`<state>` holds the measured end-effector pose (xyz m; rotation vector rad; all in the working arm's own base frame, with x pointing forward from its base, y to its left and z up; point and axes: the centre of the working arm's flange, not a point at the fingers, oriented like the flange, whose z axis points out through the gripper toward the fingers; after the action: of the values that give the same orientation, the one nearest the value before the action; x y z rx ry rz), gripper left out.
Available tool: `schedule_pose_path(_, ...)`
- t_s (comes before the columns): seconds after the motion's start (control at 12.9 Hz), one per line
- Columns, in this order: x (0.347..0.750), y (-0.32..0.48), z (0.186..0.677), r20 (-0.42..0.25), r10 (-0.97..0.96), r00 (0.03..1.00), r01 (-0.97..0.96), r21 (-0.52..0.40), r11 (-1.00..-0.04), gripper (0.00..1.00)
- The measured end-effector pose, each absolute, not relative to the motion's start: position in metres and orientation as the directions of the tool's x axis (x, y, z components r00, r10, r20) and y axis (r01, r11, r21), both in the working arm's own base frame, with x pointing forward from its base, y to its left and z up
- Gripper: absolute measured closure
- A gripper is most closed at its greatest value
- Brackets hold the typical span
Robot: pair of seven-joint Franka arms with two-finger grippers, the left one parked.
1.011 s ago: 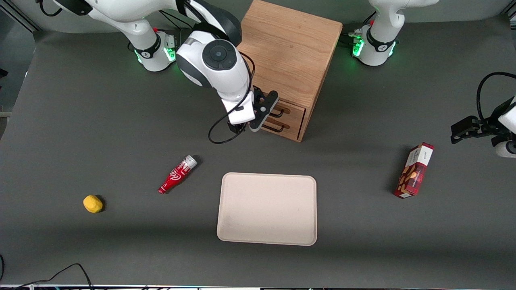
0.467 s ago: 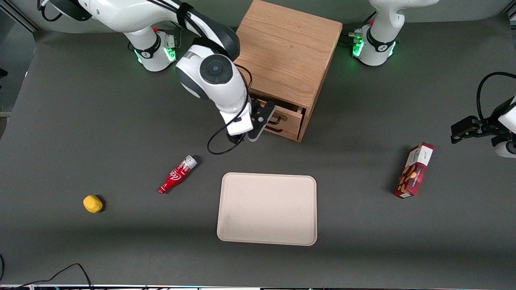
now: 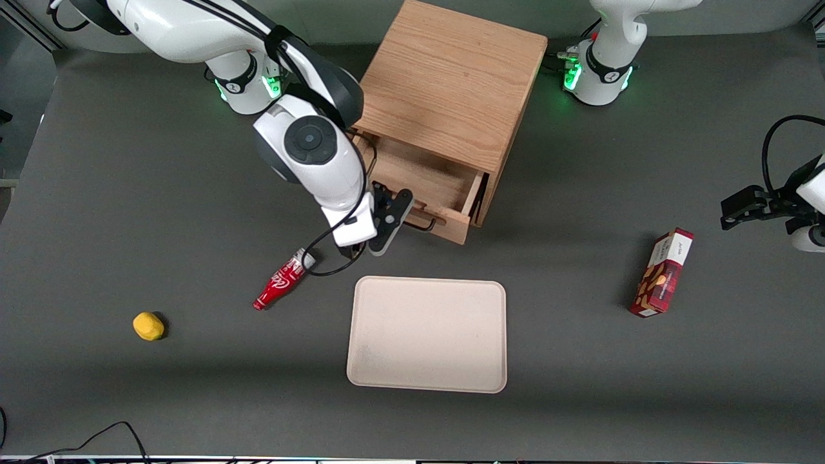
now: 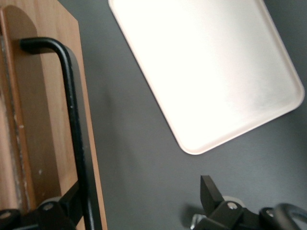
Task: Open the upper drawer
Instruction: 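Pull the handle outward with the right gripper, sliding the drawer open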
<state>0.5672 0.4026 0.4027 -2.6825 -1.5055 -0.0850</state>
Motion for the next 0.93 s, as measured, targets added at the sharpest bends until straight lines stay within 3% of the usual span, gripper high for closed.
schedule_pose_path(0.23, 0.590, 0.379, 0.403, 0.111, 0.844, 0.524, 0.851, -0.052, -0.522, 0.00)
schedule_pose_path(0.93, 0.644, 0.328, 0.409, 0.180, 0.820, 0.544, 0.833, 0.003, -0.553, 0.00)
